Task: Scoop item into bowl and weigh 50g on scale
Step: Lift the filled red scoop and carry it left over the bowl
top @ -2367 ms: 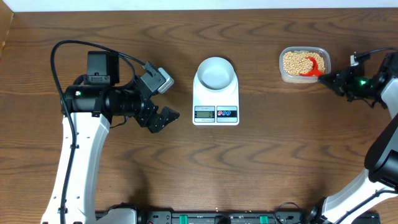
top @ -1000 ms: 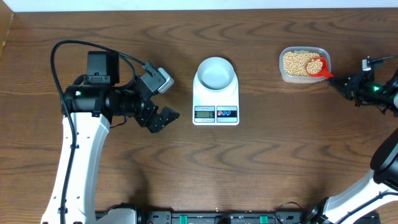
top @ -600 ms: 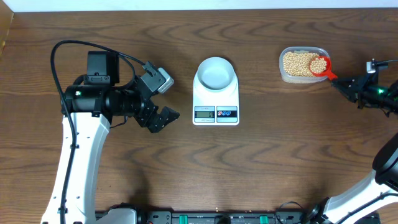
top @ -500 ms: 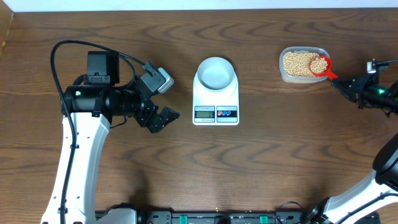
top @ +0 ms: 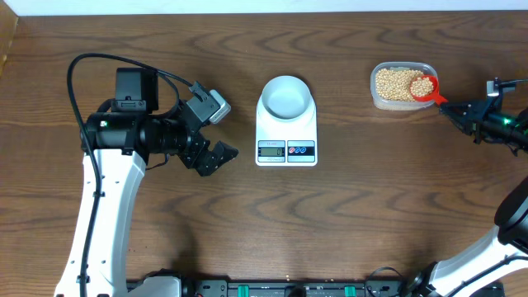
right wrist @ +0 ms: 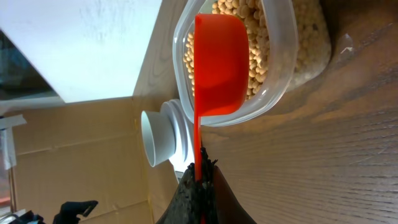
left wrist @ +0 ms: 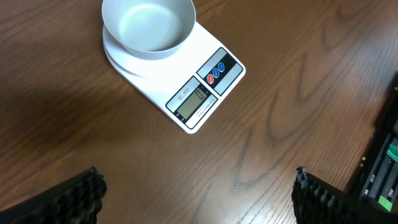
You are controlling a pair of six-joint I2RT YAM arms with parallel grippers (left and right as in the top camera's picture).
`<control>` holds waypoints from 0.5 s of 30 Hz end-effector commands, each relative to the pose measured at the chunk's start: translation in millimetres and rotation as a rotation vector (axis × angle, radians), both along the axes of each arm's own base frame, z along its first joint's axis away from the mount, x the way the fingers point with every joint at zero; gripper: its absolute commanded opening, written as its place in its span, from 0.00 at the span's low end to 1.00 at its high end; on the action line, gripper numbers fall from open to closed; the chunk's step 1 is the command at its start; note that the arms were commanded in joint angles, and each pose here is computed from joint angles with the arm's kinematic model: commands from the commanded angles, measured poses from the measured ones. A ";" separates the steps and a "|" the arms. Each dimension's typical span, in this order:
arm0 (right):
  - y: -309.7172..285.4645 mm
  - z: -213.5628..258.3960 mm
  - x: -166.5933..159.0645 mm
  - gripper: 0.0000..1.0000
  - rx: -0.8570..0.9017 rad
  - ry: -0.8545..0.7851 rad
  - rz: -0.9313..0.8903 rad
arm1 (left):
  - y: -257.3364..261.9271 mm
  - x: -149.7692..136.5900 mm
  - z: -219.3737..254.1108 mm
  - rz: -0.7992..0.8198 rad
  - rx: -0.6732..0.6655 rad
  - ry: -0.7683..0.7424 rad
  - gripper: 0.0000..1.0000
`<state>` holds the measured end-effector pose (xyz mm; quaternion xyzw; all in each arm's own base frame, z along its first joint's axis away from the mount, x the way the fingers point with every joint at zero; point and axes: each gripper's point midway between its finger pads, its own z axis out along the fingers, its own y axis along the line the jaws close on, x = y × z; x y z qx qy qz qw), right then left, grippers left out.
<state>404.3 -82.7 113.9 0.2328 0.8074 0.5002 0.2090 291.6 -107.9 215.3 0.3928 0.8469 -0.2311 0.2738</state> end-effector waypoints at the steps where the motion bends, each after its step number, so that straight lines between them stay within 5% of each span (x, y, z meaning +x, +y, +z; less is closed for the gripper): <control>1: 7.6 5.0 1.4 0.01 0.037 -0.034 0.026 | -1.0 -1.4 5.9 -0.015 -0.007 -0.022 0.98; 15: 42.0 26.8 16.2 0.01 0.127 -0.118 0.109 | -1.0 -1.4 5.9 -0.015 -0.007 -0.022 0.98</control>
